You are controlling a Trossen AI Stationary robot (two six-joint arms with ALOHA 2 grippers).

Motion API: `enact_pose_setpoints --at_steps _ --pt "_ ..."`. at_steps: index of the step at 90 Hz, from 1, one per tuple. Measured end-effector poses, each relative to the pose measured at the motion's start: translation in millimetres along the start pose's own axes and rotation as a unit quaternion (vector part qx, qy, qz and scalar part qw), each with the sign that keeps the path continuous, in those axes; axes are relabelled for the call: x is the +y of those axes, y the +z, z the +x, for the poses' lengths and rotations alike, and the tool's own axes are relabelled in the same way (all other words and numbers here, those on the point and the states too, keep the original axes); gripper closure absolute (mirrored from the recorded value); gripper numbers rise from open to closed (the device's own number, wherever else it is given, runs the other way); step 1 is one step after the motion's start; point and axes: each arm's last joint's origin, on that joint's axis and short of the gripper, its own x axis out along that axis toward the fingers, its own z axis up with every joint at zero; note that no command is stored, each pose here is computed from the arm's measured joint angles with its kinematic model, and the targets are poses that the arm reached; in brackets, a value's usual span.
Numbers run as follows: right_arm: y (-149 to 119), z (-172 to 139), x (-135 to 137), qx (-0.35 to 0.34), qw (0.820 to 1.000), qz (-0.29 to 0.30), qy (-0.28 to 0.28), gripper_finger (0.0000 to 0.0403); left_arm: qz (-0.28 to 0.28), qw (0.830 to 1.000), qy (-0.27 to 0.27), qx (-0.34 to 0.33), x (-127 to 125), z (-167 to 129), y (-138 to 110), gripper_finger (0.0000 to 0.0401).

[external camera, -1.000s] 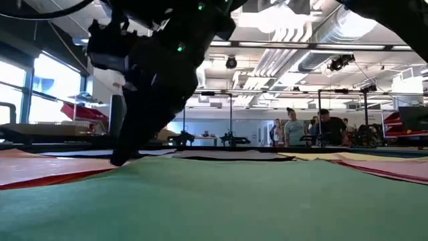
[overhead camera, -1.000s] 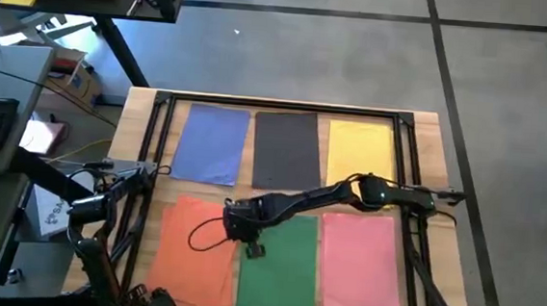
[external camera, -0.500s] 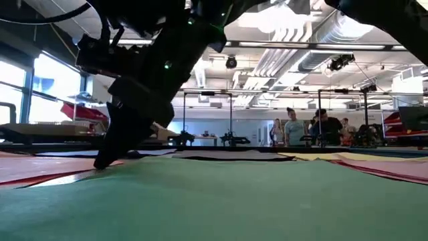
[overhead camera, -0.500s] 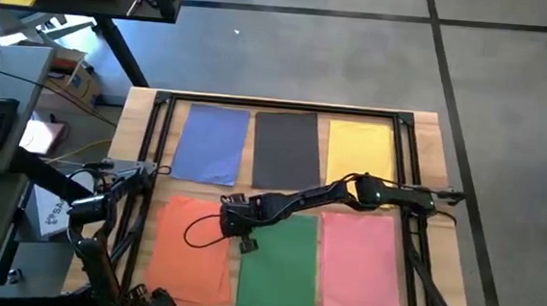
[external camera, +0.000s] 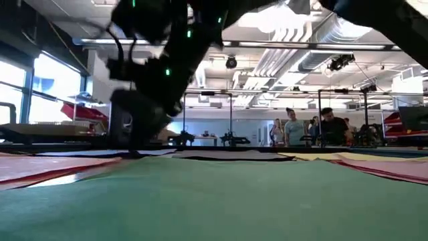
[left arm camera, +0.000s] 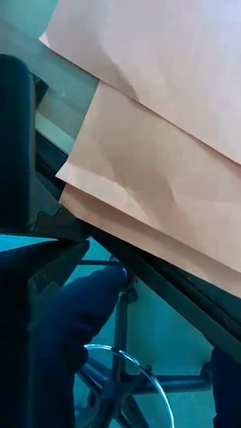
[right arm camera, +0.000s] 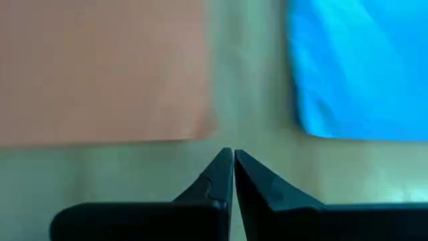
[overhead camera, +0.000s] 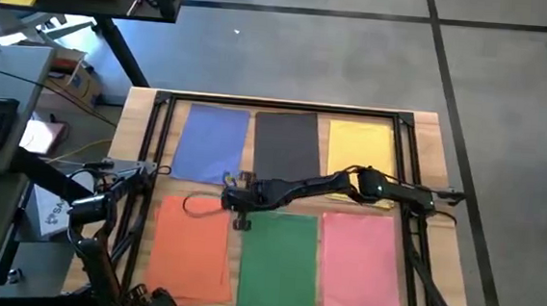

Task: Organize paper
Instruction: Adjust the orange, green, and pink papers

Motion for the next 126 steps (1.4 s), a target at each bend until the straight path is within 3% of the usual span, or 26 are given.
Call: enact_pose_setpoints --at_steps 21,38,71,84,111,126 --pt "-4.2 16.1 0.9 -0.001 1.0 0.01 0.014 0.0403 0.004 1.0 0.0 -0.001 0.0 0.0 0.1 0.0401" --pt "3.2 19.1 3.0 -0.045 0.998 0.018 0.03 0.0403 0.006 1.0 0.0 -0.001 0.0 0.0 0.1 0.0401" --pt "21.7 17.7 -1.5 -0.143 0.989 -0.035 0.029 0.0403 0.008 1.0 0.0 -0.001 0.0 0.0 0.1 0.0401" --pt "28.3 17.1 -6.2 -0.179 0.98 -0.036 0.08 0.0403 0.008 1.0 -0.001 -0.002 0.0 0.0 0.1 0.0401" --pt "16.4 41.5 -25.0 -0.15 0.982 -0.03 0.113 0.0403 0.008 1.0 -0.006 -0.007 -1.0 0.1 0.7 0.0401" --pt "8.5 46.3 -22.3 -0.116 0.983 -0.037 0.139 0.0403 0.009 1.0 -0.004 -0.001 -0.8 0.2 0.0 0.0401"
